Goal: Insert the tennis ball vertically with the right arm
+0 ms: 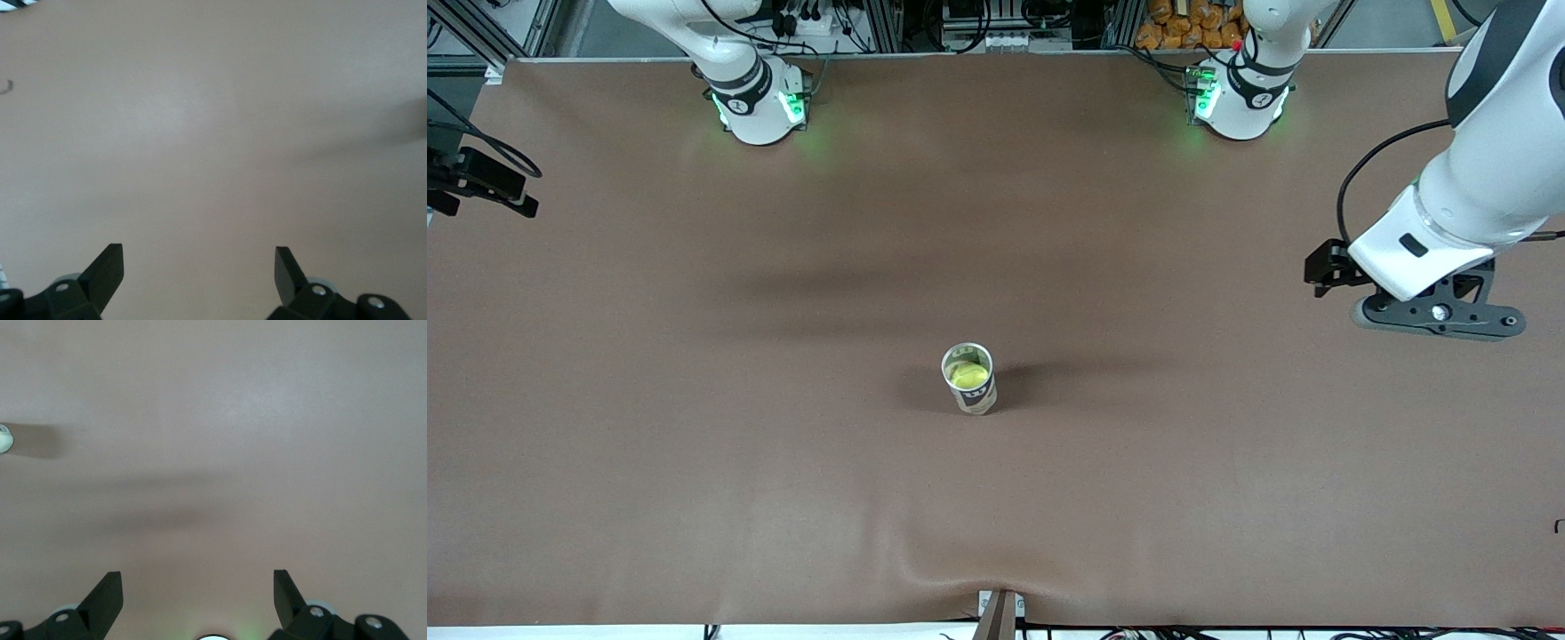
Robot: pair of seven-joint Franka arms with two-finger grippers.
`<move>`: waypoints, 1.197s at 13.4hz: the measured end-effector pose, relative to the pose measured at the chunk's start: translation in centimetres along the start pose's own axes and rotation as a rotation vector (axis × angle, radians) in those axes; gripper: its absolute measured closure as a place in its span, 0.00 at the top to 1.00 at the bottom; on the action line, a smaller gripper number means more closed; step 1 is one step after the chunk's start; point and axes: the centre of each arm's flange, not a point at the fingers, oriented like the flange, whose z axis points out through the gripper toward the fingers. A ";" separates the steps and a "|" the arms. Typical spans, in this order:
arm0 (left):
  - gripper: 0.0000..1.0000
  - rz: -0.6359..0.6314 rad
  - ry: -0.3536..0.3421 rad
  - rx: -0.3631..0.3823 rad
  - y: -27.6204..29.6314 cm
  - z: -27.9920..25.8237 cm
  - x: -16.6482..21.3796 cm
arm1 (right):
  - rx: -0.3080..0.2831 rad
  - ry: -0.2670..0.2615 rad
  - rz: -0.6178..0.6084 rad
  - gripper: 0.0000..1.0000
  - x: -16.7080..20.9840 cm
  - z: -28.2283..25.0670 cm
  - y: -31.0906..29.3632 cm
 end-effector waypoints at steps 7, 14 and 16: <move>1.00 -0.148 -0.010 -0.090 -3.9 -3.7 -2.9 | 0.000 0.007 -0.001 1.00 0.1 -0.1 0.0; 1.00 -0.205 -0.014 -0.138 -5.6 -5.8 -8.3 | -0.001 0.016 -0.003 1.00 0.2 -0.1 -0.2; 1.00 -0.198 -0.006 -0.139 -5.0 -5.8 -10.5 | -0.001 0.018 -0.003 1.00 0.2 -0.2 -0.2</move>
